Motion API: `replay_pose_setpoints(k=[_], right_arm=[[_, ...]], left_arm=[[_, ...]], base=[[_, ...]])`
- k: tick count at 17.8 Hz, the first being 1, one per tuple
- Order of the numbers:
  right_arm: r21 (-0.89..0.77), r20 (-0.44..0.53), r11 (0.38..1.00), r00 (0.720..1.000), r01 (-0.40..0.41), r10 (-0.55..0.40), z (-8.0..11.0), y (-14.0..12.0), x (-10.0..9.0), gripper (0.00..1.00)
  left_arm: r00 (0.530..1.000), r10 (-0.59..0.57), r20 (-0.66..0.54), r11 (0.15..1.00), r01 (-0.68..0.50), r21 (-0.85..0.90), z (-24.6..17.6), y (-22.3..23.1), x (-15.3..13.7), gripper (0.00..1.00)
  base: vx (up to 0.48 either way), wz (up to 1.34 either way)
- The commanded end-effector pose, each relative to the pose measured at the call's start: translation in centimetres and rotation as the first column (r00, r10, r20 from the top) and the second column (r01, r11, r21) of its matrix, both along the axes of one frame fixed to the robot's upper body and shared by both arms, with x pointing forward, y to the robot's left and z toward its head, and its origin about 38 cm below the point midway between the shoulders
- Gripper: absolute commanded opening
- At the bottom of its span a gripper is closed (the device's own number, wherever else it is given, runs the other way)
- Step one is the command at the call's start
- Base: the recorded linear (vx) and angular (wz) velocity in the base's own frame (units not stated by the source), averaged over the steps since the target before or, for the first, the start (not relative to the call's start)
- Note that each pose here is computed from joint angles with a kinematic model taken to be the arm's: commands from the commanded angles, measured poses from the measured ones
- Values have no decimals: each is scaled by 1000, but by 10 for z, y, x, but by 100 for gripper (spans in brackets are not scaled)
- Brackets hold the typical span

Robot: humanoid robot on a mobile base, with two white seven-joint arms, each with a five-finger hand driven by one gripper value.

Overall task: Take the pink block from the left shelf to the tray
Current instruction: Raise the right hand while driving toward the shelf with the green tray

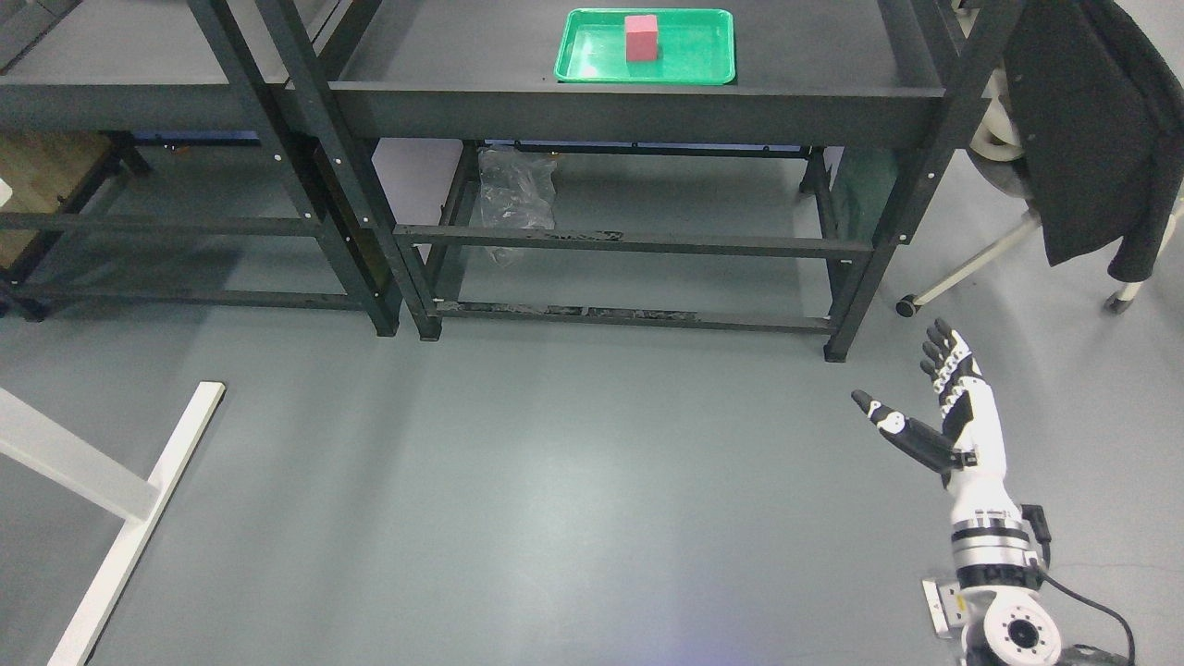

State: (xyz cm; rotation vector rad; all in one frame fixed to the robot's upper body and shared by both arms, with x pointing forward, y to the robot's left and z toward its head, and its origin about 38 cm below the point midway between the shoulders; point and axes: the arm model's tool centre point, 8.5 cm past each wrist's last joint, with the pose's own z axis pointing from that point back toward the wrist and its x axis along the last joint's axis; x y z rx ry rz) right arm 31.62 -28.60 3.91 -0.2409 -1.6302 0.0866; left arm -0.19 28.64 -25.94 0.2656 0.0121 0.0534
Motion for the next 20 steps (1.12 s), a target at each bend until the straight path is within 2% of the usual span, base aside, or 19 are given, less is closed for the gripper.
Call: replay_pose_setpoints(k=[1, 3, 4, 8, 12, 16, 20], right_arm=[[-599, 100, 794, 994, 103, -54, 23, -19, 8, 99], [-752, 106, 652, 994, 97, -26, 25, -11, 11, 99], [-768, 100, 634, 995, 92, -23, 24, -9, 11, 99], [-767, 107, 636, 994, 84, -2, 28, -9, 7, 99], [-741, 170, 667, 983, 82, 69, 41, -1, 2, 99], [-783, 156, 617, 985, 79, 71, 41, 0, 4, 98], [-782, 165, 615, 985, 100, 48, 43, -4, 3, 98]], left_arm=[[999, -4, 47, 1000, 4, 17, 1, 11, 25, 100], [999, -4, 47, 1000, 4, 17, 1, 11, 25, 100], [999, -4, 47, 1000, 4, 17, 1, 11, 25, 100], [999, -5, 48, 1000, 4, 17, 1, 11, 26, 100], [999, -5, 48, 1000, 4, 17, 1, 11, 26, 100], [999, -4, 47, 1000, 4, 17, 1, 11, 25, 100], [999, -4, 47, 1000, 4, 17, 1, 11, 25, 100]], base=[[0, 0], [-13, 0], [11, -2], [24, -1], [93, -32], [190, -56], [236, -16]])
